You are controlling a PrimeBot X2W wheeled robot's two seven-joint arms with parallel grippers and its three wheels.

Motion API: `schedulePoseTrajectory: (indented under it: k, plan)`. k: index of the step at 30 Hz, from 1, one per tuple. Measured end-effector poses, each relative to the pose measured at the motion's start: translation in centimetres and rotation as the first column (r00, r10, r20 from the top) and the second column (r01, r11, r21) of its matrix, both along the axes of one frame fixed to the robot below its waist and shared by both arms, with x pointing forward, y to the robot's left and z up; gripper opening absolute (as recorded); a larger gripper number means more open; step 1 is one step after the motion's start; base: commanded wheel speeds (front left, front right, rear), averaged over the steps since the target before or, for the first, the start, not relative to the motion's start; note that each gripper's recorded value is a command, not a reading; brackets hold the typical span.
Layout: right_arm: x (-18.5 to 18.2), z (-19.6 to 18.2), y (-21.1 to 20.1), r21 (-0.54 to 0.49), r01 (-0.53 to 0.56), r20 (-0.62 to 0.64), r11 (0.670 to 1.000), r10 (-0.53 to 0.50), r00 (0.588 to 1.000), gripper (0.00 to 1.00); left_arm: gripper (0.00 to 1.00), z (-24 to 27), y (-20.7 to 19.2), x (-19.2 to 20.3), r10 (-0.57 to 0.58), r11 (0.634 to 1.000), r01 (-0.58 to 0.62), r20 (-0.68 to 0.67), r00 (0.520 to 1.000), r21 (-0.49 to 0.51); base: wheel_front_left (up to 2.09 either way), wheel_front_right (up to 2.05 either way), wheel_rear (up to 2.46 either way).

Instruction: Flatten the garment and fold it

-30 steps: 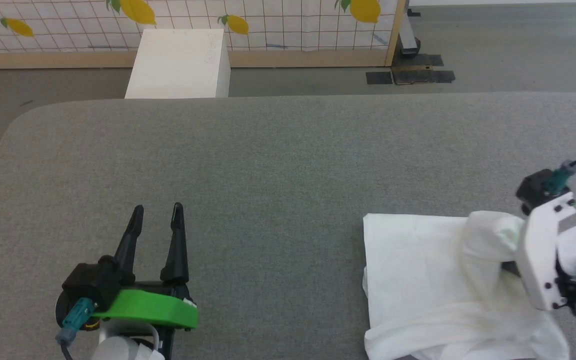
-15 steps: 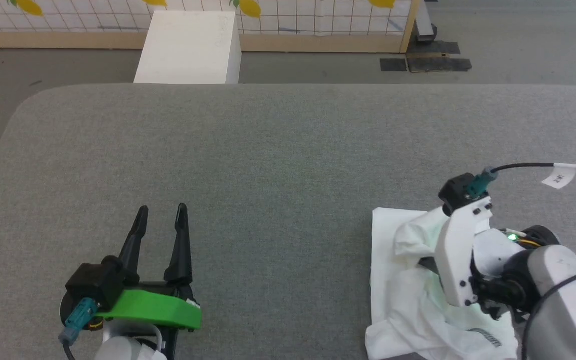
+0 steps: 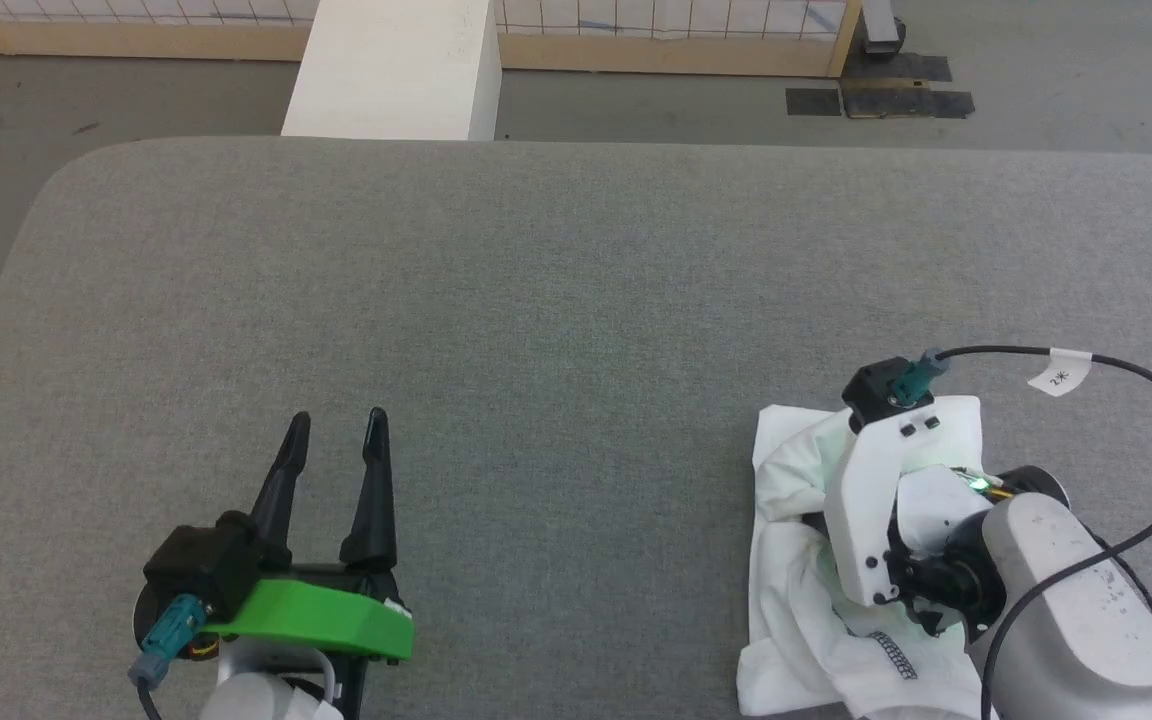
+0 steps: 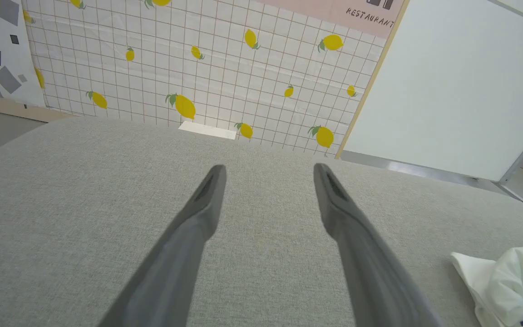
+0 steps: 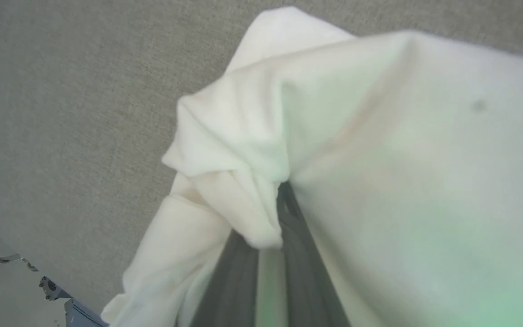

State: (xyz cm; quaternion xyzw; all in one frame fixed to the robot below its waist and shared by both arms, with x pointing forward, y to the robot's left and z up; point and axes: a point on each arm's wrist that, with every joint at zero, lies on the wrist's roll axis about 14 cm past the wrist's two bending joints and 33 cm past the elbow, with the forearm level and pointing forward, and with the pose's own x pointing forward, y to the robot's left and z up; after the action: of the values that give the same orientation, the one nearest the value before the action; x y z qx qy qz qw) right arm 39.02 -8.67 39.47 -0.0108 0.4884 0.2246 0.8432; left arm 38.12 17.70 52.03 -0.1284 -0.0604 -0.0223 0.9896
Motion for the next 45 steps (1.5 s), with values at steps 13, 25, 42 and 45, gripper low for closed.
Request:
schedulePoseTrajectory:
  k: [13, 25, 42, 45]
  plan:
    - [-0.4, 5.2, 2.4, 0.09, -0.093, 0.15, 0.992, 0.079, 0.985, 1.0, 1.0, 0.9, -0.5, -0.4, -0.014, 1.0, 0.014, 0.024, 1.0, -0.002, 0.0, 0.0, 0.0]
    - [0.4, 11.5, -8.1, 0.132, 0.196, 0.383, 0.972, -0.232, 0.894, 1.0, 1.0, 1.8, -2.8, -0.6, -0.086, 0.996, 0.087, 0.054, 0.995, -0.005, 0.0, 0.0, 0.0]
    - [-2.6, 2.8, -11.2, -0.026, 0.386, 0.195, 0.922, -0.374, 0.907, 1.0, 1.0, -0.2, -3.9, 0.7, -0.117, 0.993, 0.117, -0.001, 0.993, -0.013, 0.0, 0.0, 0.0]
    - [-2.4, 1.4, -10.4, -0.042, 0.365, 0.159, 0.93, -0.355, 0.921, 1.0, 1.0, -0.7, -3.7, 0.9, -0.111, 0.994, 0.11, -0.016, 0.994, -0.014, 0.0, 0.0, 0.0]
